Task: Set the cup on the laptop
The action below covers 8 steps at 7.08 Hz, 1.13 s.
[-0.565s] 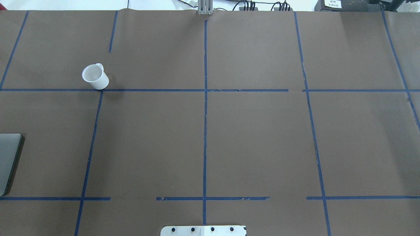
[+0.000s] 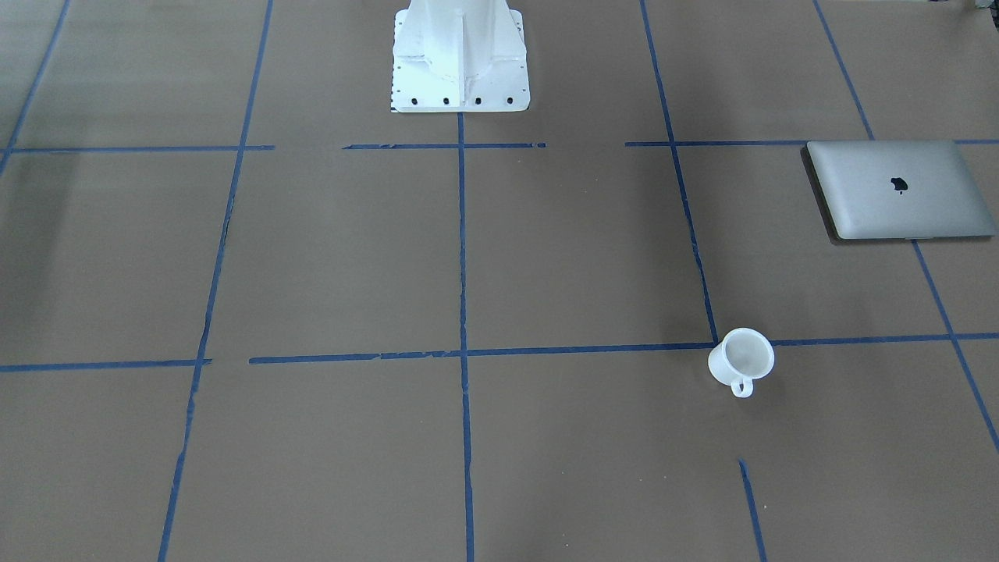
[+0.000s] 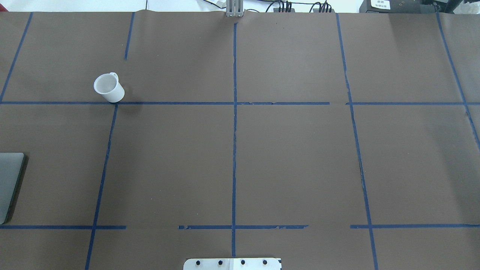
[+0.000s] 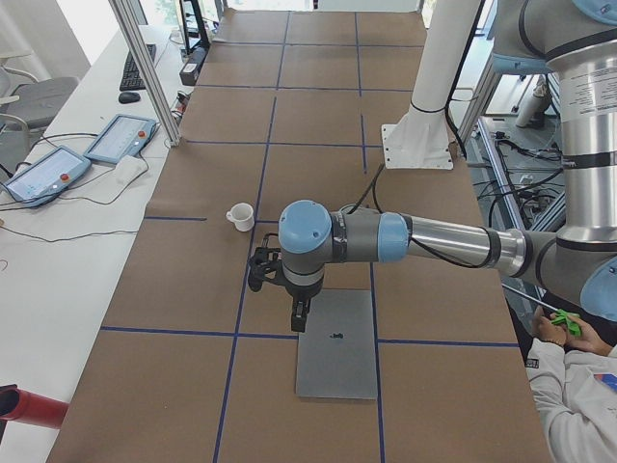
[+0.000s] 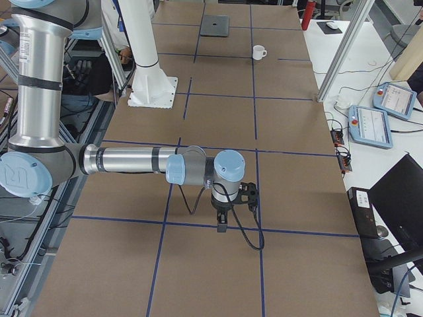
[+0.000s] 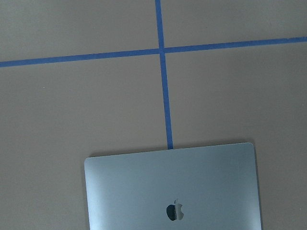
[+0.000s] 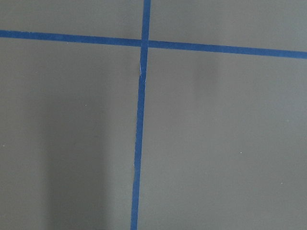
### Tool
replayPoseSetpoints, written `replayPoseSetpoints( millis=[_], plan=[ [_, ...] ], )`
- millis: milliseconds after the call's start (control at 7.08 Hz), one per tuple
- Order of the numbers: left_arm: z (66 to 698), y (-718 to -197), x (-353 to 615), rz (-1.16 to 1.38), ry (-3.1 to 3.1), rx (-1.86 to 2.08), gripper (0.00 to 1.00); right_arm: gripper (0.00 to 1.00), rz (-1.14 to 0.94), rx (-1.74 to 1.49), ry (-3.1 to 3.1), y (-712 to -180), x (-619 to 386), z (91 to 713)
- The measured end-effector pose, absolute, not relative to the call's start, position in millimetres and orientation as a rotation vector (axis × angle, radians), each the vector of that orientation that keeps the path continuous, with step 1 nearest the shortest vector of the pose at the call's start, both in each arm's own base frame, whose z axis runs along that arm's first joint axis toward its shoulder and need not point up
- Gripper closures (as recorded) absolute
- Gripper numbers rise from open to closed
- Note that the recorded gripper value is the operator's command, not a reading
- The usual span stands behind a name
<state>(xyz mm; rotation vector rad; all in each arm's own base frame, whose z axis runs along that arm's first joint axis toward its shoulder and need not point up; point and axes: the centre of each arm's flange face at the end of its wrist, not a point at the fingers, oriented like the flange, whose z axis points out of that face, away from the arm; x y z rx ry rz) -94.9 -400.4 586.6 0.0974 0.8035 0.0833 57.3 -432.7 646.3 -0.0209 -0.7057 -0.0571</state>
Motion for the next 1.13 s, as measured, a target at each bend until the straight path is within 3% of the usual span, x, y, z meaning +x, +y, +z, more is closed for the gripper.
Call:
replayPoseSetpoints(
  millis=[424, 1130],
  plan=[
    [562.2, -411.8, -72.7, 0.133, 0.873, 0.187, 0.00, 0.00, -0.057, -0.021, -0.706, -432.7, 57.3, 646.3],
    [426.2, -534.1, 168.3, 0.124, 0.951, 0.017, 0.00, 0.00, -0.057, -0.021, -0.706, -432.7, 57.2, 646.2]
  ],
)
